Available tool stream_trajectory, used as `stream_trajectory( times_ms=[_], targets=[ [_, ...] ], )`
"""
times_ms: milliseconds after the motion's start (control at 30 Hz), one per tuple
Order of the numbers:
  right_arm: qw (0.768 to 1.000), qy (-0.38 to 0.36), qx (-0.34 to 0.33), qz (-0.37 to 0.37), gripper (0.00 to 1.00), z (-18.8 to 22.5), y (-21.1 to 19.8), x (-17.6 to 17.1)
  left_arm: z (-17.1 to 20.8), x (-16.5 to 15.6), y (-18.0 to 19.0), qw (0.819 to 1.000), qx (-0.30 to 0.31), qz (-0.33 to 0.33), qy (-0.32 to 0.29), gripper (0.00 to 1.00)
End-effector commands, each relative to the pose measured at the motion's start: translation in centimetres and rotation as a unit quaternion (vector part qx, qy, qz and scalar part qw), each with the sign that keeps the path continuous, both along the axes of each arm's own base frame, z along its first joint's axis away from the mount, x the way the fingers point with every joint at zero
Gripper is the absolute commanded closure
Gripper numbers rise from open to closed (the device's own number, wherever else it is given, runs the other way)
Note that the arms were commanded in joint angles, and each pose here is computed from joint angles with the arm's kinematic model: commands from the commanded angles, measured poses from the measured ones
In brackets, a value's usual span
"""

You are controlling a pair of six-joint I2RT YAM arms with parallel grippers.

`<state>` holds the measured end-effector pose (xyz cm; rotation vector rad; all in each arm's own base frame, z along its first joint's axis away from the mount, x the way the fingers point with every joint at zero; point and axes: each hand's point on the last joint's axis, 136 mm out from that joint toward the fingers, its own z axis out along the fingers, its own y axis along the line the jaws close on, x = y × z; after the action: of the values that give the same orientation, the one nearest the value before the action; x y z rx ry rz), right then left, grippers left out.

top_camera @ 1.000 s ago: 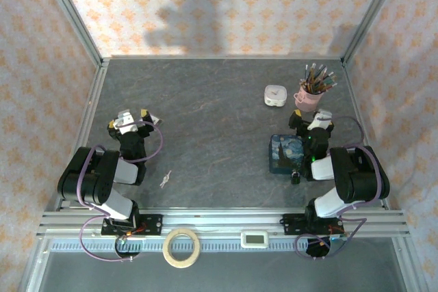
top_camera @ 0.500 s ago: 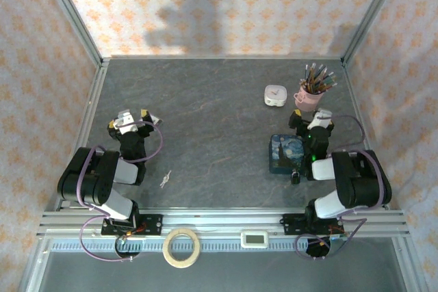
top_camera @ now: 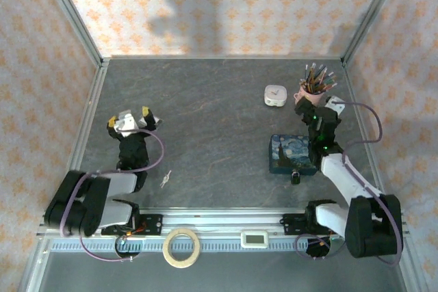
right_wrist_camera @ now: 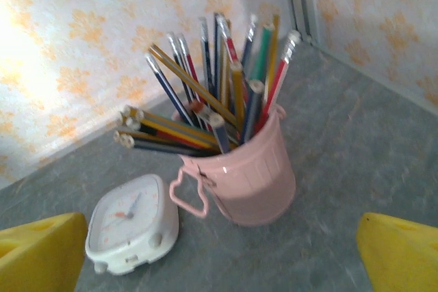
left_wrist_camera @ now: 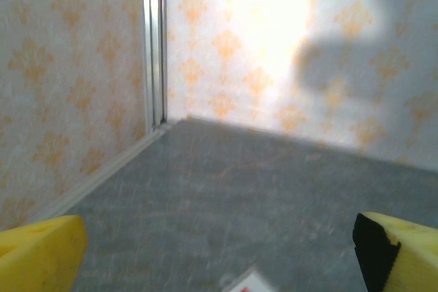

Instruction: Unlock a padlock with a key

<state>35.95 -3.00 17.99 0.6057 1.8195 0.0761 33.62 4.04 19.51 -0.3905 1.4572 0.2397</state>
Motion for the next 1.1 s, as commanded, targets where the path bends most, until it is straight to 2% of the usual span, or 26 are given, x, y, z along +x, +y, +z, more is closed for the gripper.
stream_trajectory(
  times_ms=[0,133,267,367,433,667,800,933,1067],
  targets=[
    [0.993,0.113,0.031,-0.02,0.0,-3.9,-0.1,-3.3,0.7,1.3,-0.5,0.999,-0.046,-0.009,0.025,0.01],
    [0.986,0.163,0.034,-0.014,0.0,-5.2,0.1,-5.2,1.1,3.0,-3.2,0.986,-0.142,-0.085,0.016,0.01],
    [0.98,0.194,0.05,-0.014,0.0,-6.5,0.4,-6.8,0.7,3.8,-7.5,0.955,-0.232,-0.187,0.018,0.01],
    [0.973,0.214,0.084,-0.002,0.0,-7.9,1.4,-7.6,0.1,3.6,-9.6,0.936,-0.268,-0.228,0.023,0.01],
    [0.968,0.228,0.101,0.014,0.0,-8.8,2.2,-8.0,-0.4,3.3,-9.9,0.928,-0.29,-0.231,0.026,0.01],
    [0.957,0.256,0.129,0.049,0.0,-10.9,4.2,-9.2,-1.0,2.5,-8.8,0.934,-0.292,-0.204,0.03,0.01],
    [0.951,0.249,0.169,0.071,0.0,-11.7,6.5,-9.3,-0.7,2.4,-8.7,0.932,-0.301,-0.202,0.023,0.01],
    [0.948,0.229,0.202,0.094,0.02,-11.5,9.4,-8.6,-0.3,2.3,-8.5,0.928,-0.316,-0.199,0.012,0.01],
    [0.944,0.232,0.187,0.139,0.01,-10.5,12.4,-8.0,-0.3,2.4,-8.5,0.924,-0.328,-0.198,0.01,0.01]
  ],
)
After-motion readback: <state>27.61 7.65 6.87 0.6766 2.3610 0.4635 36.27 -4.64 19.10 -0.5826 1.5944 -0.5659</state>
